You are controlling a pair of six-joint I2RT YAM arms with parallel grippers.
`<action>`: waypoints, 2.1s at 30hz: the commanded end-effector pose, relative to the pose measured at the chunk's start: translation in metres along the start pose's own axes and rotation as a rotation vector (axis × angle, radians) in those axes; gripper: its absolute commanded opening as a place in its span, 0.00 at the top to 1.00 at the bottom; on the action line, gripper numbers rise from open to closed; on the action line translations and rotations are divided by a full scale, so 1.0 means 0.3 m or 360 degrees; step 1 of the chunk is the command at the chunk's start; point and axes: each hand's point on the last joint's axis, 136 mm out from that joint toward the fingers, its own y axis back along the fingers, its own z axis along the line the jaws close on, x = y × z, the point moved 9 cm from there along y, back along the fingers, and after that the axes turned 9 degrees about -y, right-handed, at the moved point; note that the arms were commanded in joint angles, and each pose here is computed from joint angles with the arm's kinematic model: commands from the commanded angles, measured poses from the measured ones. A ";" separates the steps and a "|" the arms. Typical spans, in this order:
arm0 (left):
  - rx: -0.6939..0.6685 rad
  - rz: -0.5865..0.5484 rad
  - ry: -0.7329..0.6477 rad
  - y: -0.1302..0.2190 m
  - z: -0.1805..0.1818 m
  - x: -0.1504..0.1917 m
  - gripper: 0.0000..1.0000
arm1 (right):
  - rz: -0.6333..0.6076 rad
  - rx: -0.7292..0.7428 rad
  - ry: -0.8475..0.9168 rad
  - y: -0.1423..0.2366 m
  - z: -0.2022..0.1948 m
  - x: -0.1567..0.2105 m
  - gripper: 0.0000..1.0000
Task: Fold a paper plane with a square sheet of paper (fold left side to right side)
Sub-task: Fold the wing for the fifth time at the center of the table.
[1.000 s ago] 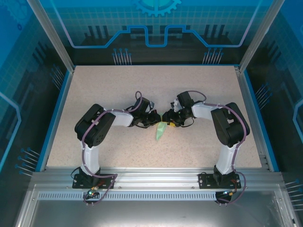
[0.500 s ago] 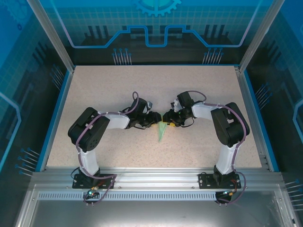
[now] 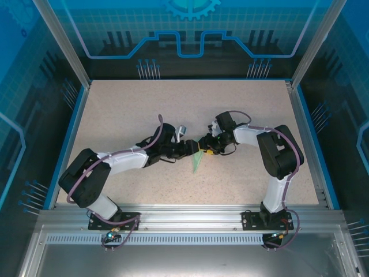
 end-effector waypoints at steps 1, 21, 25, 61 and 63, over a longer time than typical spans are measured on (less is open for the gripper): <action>-0.0102 0.0067 0.0024 -0.035 0.051 0.044 0.41 | 0.0107 0.0203 -0.0098 -0.067 -0.100 0.051 0.57; -0.0158 0.0183 0.0030 -0.162 0.081 0.050 0.61 | 0.0119 0.0199 -0.0099 -0.072 -0.099 0.051 0.58; -0.0157 0.0193 0.0023 -0.170 0.080 0.053 0.69 | 0.0121 0.0199 -0.0098 -0.073 -0.101 0.051 0.58; -0.0137 0.0172 -0.0103 -0.137 0.053 0.049 0.74 | 0.0145 0.0210 -0.0096 -0.076 -0.102 0.055 0.59; -0.0151 0.0170 -0.0103 -0.141 0.054 0.043 0.74 | 0.0149 0.0212 -0.0094 -0.078 -0.103 0.057 0.59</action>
